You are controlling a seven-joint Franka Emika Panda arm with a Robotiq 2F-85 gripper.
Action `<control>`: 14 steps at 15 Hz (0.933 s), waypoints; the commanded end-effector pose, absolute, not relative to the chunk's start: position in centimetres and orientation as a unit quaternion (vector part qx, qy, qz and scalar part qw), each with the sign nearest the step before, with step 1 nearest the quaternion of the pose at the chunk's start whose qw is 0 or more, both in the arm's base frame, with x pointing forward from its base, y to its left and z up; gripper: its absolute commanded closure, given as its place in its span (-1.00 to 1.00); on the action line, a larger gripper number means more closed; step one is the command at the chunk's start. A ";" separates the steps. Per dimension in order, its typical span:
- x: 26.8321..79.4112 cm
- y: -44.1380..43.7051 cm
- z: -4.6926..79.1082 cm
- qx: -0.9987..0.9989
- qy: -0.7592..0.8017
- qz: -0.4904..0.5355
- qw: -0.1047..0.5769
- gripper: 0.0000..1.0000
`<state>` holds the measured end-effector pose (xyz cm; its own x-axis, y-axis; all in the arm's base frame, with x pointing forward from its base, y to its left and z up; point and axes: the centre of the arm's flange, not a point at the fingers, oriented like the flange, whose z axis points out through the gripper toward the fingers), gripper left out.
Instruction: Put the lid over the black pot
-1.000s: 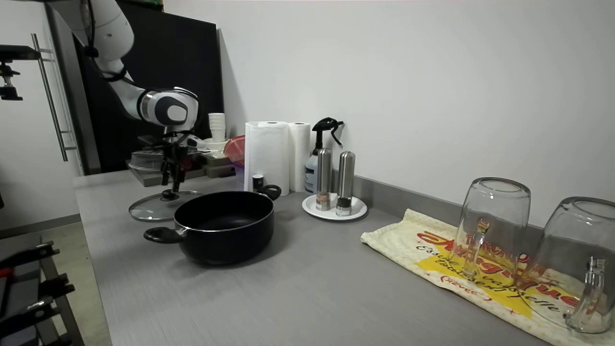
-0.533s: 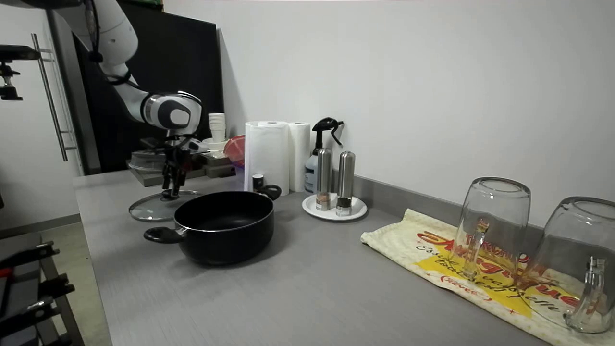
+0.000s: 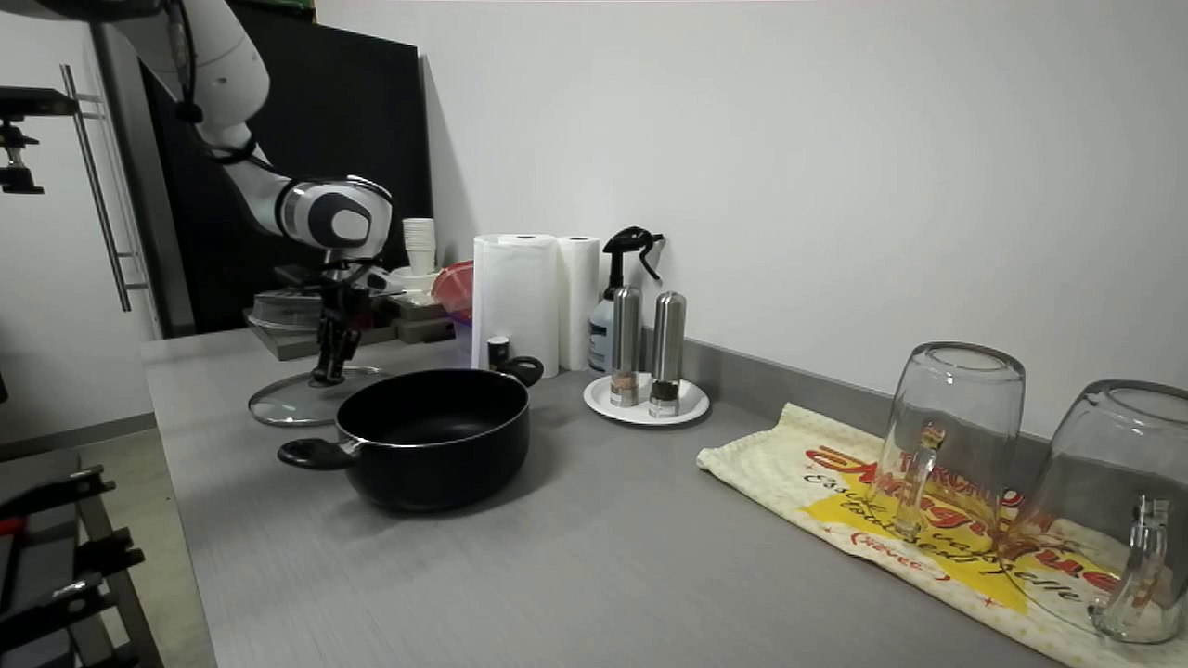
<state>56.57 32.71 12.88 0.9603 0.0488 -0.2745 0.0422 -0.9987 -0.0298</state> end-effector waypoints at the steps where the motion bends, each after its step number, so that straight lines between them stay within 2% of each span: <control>1: 57.4 33.1 13.2 -0.989 -0.021 0.146 0.018 0.50; 14: 56.7 31.3 22.8 -0.994 -0.017 0.102 0.018 0.50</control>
<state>57.83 32.62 18.40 0.9746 0.0490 -0.2186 0.0402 -0.9982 -0.0444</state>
